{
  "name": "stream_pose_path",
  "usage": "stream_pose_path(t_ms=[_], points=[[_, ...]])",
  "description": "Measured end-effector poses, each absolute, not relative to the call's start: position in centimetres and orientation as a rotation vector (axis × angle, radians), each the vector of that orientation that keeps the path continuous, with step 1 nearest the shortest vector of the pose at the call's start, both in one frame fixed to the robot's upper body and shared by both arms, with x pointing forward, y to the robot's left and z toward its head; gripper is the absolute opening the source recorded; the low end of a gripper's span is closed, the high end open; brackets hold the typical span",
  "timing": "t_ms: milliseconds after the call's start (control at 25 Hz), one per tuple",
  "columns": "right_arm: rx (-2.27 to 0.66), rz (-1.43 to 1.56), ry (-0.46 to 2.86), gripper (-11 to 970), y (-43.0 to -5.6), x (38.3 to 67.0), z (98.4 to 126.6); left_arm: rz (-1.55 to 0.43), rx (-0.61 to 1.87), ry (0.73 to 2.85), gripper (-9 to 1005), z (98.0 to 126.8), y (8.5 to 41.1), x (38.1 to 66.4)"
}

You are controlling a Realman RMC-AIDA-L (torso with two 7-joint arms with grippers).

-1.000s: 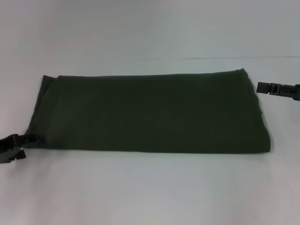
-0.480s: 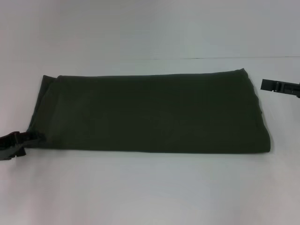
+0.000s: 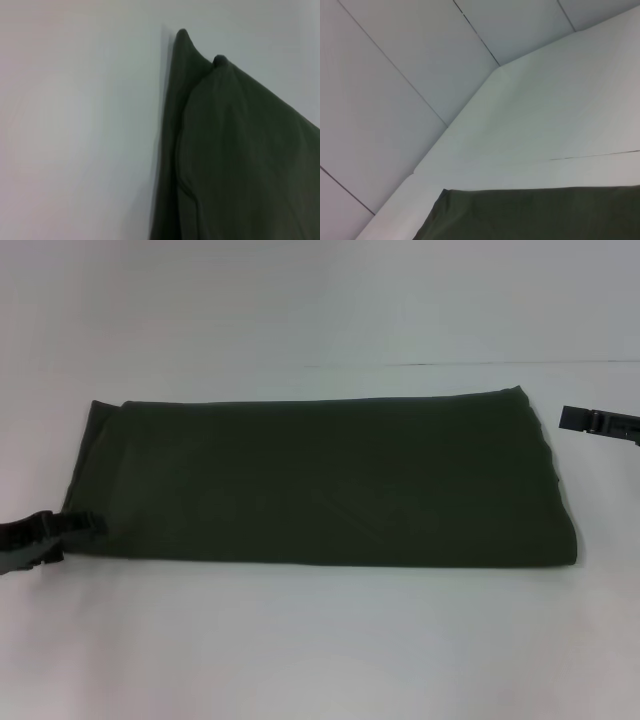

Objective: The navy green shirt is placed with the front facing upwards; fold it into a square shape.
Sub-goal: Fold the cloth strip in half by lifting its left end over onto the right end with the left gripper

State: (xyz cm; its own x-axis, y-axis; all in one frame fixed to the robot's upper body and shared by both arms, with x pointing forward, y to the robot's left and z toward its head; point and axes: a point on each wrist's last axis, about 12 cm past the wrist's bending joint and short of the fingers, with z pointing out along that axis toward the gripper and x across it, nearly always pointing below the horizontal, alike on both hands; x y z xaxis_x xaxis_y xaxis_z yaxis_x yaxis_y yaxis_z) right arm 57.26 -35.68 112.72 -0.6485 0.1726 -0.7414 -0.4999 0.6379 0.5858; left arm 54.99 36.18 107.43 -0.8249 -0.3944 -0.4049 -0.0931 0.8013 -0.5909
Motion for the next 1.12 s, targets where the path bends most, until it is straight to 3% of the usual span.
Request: stream_pose_path(t_ms=[600, 1120], points=[[-0.25, 1.038, 2.039, 918, -35.7, 57.2, 112.6, -0.762, -0.236, 2.434, 874, 109.2, 33.9, 58.1], [-0.247, 1.034, 2.039, 918, -35.7, 57.4, 112.7, -0.753, -0.268, 2.487, 874, 108.4, 35.7, 55.9]])
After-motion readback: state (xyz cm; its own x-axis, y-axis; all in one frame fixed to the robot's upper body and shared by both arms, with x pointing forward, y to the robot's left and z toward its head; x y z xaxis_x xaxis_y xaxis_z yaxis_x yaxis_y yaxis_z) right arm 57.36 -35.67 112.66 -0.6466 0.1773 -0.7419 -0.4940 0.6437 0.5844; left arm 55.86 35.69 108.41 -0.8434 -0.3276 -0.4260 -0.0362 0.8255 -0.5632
